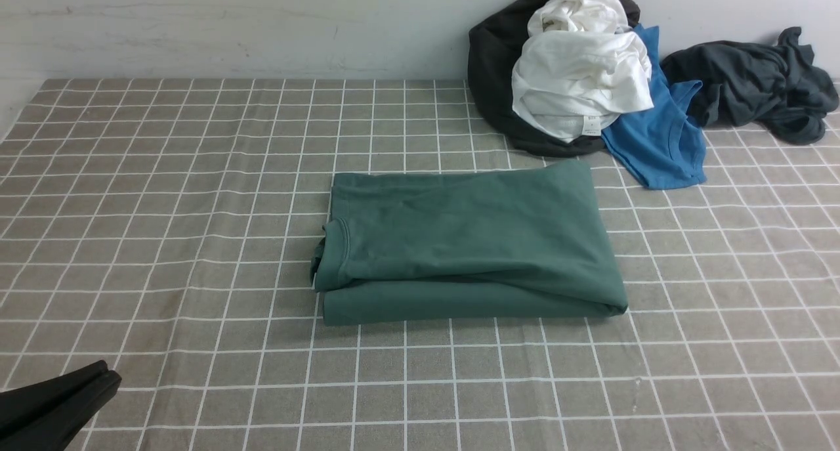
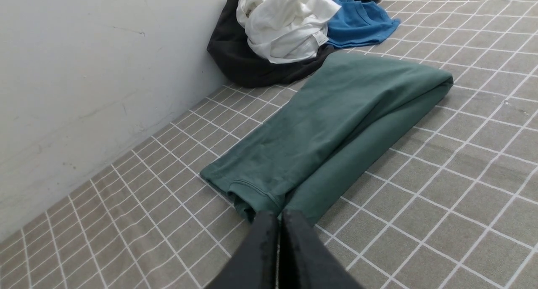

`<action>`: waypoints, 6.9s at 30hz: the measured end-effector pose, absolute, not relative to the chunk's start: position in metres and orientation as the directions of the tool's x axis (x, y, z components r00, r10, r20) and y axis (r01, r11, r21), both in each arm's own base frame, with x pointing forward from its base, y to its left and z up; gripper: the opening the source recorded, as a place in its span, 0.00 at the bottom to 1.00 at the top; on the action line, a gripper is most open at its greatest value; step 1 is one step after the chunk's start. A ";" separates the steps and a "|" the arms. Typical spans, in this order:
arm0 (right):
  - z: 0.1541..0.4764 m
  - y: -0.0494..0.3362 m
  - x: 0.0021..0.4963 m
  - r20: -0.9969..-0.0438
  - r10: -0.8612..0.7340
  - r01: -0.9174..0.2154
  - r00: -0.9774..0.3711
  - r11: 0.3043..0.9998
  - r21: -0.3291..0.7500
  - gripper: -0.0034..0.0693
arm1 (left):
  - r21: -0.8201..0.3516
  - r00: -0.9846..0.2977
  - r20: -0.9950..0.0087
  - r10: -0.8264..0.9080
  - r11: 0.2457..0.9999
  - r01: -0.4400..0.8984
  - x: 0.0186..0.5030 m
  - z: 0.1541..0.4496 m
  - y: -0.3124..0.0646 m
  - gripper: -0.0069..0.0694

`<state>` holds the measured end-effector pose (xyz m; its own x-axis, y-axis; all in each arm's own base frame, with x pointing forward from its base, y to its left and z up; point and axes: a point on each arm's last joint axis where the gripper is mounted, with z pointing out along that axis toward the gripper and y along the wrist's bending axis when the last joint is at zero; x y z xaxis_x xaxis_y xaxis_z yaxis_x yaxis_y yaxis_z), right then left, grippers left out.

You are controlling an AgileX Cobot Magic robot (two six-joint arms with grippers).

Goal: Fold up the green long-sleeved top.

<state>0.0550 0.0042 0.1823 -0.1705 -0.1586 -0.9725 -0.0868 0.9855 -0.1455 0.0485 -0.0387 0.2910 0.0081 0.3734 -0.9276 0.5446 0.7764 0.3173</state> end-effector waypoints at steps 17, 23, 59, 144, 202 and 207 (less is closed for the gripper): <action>0.182 0.002 0.055 -0.982 -0.030 -0.037 -0.186 0.999 -0.024 0.03 | 0.317 0.008 -0.928 0.373 0.776 0.545 0.049 0.291 -0.039 0.08; 0.182 0.002 0.055 -0.982 -0.031 -0.037 -0.186 0.999 -0.025 0.03 | 0.317 0.008 -0.928 0.373 0.776 0.545 0.049 0.291 -0.039 0.08; 0.182 0.001 0.055 -0.981 -0.040 -0.037 -0.188 0.999 -0.033 0.03 | 0.039 -0.180 -0.982 0.059 0.993 0.113 0.055 0.181 -0.006 0.08; 0.182 0.001 0.055 -0.981 -0.044 -0.037 -0.188 0.999 -0.038 0.03 | 0.031 -0.286 -0.957 0.054 0.996 0.083 0.052 0.171 -0.005 0.08; 0.182 0.001 0.055 -0.981 -0.044 -0.037 -0.188 0.999 -0.038 0.03 | 0.031 -0.289 -0.957 0.041 0.999 0.039 0.053 0.171 -0.003 0.08; 0.182 0.001 0.055 -0.981 -0.046 -0.038 -0.188 0.998 -0.040 0.03 | 0.031 -0.289 -0.957 0.040 0.999 0.037 0.053 0.171 -0.003 0.08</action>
